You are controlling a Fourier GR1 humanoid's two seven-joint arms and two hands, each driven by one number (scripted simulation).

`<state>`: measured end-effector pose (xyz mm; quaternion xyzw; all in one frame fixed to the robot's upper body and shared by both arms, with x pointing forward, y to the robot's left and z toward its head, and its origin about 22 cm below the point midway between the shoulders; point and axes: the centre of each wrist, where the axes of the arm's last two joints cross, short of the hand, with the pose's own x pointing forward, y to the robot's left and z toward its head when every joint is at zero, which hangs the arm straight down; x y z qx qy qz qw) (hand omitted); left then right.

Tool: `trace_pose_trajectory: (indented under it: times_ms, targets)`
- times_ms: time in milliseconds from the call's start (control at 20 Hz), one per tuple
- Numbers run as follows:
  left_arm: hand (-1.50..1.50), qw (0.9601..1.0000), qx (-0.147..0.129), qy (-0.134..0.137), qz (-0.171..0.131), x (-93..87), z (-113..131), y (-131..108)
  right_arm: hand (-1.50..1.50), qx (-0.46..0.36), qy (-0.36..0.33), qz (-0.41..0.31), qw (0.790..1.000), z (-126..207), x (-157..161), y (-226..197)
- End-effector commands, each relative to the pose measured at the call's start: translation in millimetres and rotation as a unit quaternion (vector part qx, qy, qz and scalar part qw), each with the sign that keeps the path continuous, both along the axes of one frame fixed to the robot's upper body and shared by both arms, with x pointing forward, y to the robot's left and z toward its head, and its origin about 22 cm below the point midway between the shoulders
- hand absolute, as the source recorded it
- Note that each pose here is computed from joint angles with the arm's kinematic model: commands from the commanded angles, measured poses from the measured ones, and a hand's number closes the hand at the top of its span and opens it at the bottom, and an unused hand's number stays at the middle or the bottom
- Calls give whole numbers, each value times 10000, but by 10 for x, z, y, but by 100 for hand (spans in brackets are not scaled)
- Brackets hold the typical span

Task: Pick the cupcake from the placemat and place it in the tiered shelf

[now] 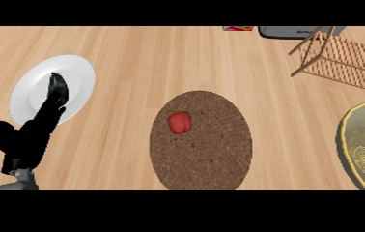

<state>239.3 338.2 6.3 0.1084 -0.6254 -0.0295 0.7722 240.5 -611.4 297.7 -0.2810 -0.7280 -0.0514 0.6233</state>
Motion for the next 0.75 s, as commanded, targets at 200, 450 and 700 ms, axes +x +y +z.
trace_pose_trajectory:
  times_ms: [200, 450, 700]
  targets:
    - [0, 9997, 8, 33, 254, 30, 72, 223, -150, 169, -98, -365, 9991, 278, -841, -336]
    - [0, 9993, -50, 102, 348, -147, -90, 218, -150, 50, 450, -391, 9982, 384, -1256, -436]
    - [0, 9988, -129, 80, 466, -230, -181, 204, -150, 30, 343, -318, 9989, 382, -1461, -479]
